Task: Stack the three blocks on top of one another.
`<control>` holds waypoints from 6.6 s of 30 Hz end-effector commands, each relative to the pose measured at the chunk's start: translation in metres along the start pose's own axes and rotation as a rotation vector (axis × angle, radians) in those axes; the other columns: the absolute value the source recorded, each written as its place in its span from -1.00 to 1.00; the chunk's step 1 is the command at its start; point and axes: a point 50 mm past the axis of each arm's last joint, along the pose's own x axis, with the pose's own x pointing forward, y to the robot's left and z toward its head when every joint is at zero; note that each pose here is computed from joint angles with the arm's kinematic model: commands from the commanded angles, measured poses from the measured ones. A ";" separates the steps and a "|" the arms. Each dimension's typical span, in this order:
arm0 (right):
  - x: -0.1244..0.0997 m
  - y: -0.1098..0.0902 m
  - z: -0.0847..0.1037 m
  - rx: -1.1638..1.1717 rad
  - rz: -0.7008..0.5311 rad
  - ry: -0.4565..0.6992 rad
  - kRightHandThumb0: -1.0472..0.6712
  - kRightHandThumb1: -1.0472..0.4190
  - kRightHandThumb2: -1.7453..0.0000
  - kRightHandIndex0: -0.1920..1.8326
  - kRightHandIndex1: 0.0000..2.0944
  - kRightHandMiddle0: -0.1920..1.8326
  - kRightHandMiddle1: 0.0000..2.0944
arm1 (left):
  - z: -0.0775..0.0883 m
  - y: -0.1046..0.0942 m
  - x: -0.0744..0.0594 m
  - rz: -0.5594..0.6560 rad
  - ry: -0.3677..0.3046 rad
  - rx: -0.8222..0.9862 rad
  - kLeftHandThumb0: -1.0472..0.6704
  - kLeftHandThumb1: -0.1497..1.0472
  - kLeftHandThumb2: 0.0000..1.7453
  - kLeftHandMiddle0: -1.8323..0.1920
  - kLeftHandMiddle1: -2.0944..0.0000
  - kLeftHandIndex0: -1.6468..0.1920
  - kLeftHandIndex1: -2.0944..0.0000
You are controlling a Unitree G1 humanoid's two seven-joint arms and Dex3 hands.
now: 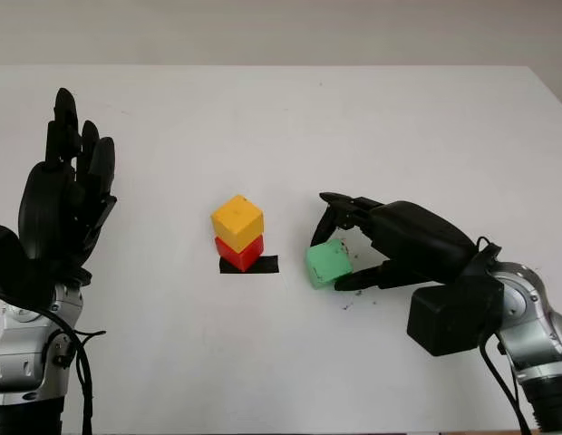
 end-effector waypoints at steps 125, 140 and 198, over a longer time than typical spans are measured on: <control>0.149 -0.105 0.145 -0.548 0.498 -0.173 -0.26 -0.83 0.94 -0.47 -0.95 -0.45 0.55 | 0.003 0.002 -0.006 0.002 -0.018 0.010 -0.55 1.00 -0.35 1.00 1.00 1.00 1.00; 0.153 -0.094 0.140 -0.546 0.488 -0.207 -0.26 -0.86 0.94 -0.50 -0.96 -0.47 0.51 | 0.000 -0.001 -0.007 0.014 0.002 0.012 -0.56 1.00 -0.34 1.00 1.00 1.00 1.00; 0.148 -0.094 0.138 -0.534 0.568 -0.187 -0.67 -0.73 0.94 -1.00 -1.00 -1.00 -0.99 | -0.005 -0.006 -0.006 0.020 0.000 -0.004 -0.57 1.00 -0.38 1.00 1.00 1.00 1.00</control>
